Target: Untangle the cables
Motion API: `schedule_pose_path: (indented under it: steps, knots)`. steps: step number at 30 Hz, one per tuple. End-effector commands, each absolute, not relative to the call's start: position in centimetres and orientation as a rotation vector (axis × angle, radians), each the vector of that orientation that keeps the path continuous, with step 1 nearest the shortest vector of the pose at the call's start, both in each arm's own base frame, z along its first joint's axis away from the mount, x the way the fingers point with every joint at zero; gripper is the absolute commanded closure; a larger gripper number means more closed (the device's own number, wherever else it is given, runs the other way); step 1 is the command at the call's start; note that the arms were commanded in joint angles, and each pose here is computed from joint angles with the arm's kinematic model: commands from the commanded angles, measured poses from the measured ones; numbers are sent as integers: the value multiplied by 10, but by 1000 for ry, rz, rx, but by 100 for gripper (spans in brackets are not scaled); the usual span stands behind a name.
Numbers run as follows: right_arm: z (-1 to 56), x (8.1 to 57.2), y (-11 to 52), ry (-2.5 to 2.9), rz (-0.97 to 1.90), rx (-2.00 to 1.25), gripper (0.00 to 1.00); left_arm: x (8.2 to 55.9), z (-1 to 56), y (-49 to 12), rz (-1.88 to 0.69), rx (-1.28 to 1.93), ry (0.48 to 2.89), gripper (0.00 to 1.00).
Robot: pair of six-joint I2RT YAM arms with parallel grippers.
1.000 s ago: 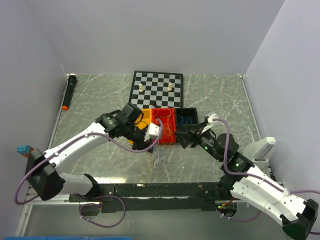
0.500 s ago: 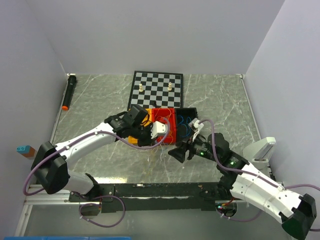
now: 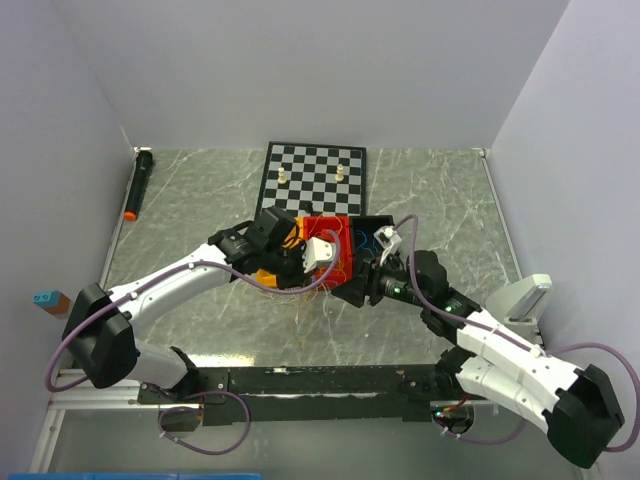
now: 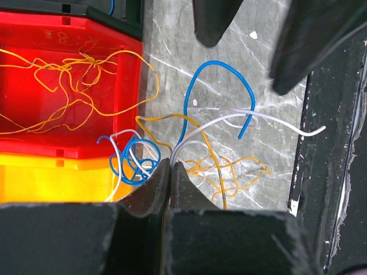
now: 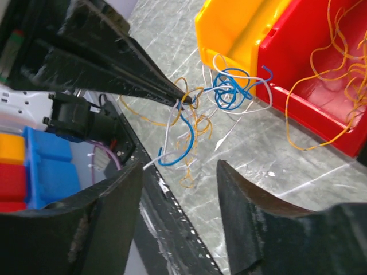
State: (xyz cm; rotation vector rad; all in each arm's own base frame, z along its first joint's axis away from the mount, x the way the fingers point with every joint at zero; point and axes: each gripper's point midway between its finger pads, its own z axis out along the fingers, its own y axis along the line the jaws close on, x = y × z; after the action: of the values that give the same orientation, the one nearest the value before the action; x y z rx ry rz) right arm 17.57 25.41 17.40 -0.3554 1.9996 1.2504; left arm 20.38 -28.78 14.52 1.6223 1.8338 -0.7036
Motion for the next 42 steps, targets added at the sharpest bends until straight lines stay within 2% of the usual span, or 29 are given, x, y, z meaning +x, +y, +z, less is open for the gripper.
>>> schedule_pose_path:
  steps: [1,4,7,11,12,14,17,18,21,24,30,33,42]
  knots:
    - [212,184,268,1908,1352,-350,42,209,175,-296,-706,1577,1760,99]
    - [214,184,271,1918,1367,-359,52,209,176,-295,-706,1568,1764,99]
    - [215,185,271,1920,1363,-360,66,208,177,-295,-711,1566,1764,99]
    - [219,183,268,1918,1339,-371,98,204,180,-294,-727,1560,1770,99]
    - [223,181,266,1903,1337,-388,100,202,180,-293,-733,1560,1778,99]
    - [240,174,262,1839,1333,-438,100,193,185,-289,-758,1572,1785,94]
    - [267,158,255,1753,1332,-521,100,171,191,-280,-826,1630,1779,81]
    - [273,152,252,1739,1334,-550,100,161,195,-276,-857,1657,1768,75]
    - [279,133,248,1737,1350,-637,100,137,195,-262,-916,1747,1750,39]
    - [279,122,244,1747,1349,-695,100,137,189,-253,-862,1763,1759,31]
    - [284,117,233,1762,1269,-726,100,156,182,-267,-832,1729,1753,38]
    - [296,109,231,1726,1283,-757,100,167,173,-281,-854,1726,1762,37]
    - [337,92,226,1603,1329,-794,100,164,160,-318,-1156,1726,1710,36]
